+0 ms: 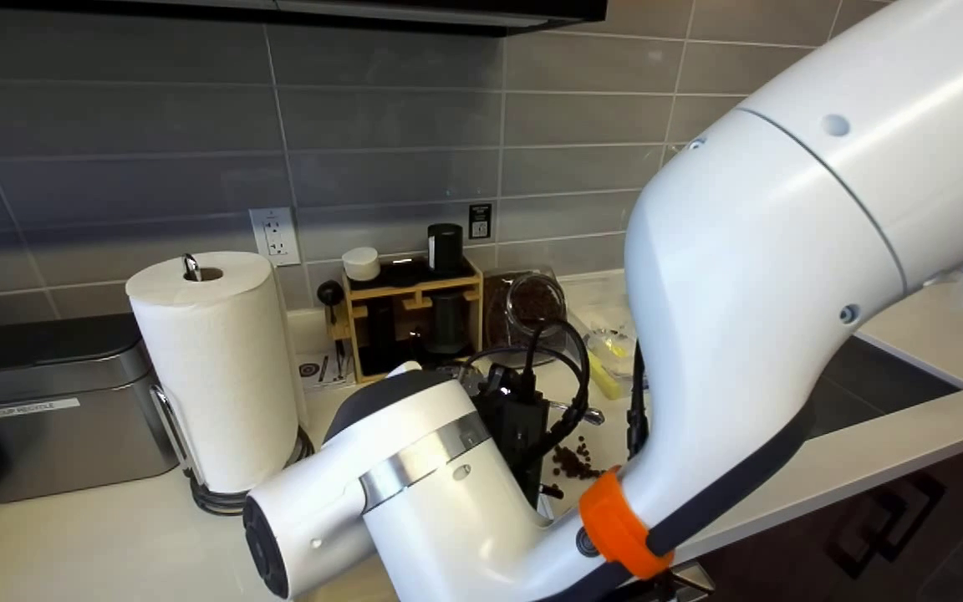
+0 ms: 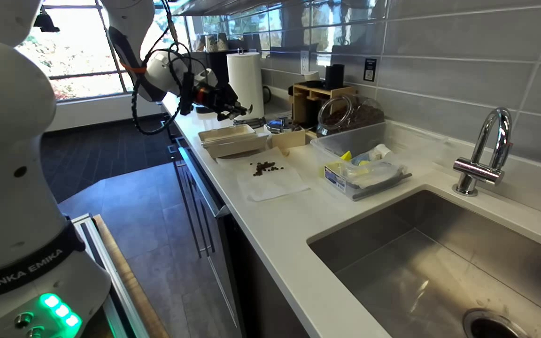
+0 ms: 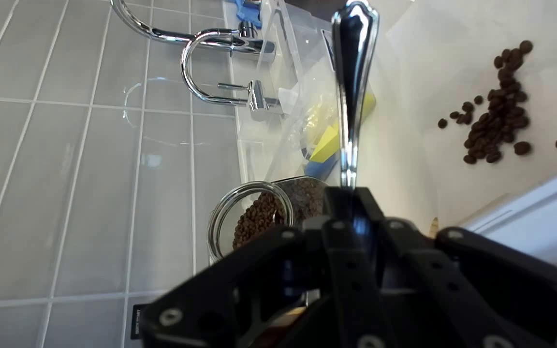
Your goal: Use the silver spoon to put the coffee beans from the napkin into the food pack.
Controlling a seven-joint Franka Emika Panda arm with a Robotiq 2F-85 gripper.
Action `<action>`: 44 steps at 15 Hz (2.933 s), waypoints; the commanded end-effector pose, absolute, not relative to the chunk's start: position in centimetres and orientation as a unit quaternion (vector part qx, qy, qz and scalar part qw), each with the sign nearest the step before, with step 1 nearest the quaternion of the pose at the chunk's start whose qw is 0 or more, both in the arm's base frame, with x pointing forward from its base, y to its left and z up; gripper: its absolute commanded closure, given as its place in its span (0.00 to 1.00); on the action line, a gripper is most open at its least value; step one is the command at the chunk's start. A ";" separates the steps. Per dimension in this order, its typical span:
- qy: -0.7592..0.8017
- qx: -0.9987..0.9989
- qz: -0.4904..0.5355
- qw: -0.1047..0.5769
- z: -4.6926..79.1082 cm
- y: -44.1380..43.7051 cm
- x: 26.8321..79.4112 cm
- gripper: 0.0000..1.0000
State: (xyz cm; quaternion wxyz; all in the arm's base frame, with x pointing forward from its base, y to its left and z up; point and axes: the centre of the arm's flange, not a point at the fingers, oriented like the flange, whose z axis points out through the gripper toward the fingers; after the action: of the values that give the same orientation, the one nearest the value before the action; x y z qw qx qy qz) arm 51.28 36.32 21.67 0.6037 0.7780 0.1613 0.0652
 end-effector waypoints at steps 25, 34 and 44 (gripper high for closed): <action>0.008 0.967 -0.041 0.251 26.2 19.4 51.4 0.92; 0.028 0.979 -0.109 0.167 26.7 15.5 52.8 0.98; 0.077 0.987 -0.123 0.073 23.8 8.1 53.8 0.98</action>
State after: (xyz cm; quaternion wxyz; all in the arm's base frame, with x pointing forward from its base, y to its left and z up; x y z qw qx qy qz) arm 54.27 9.35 25.37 0.1061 0.9847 0.0600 -0.1243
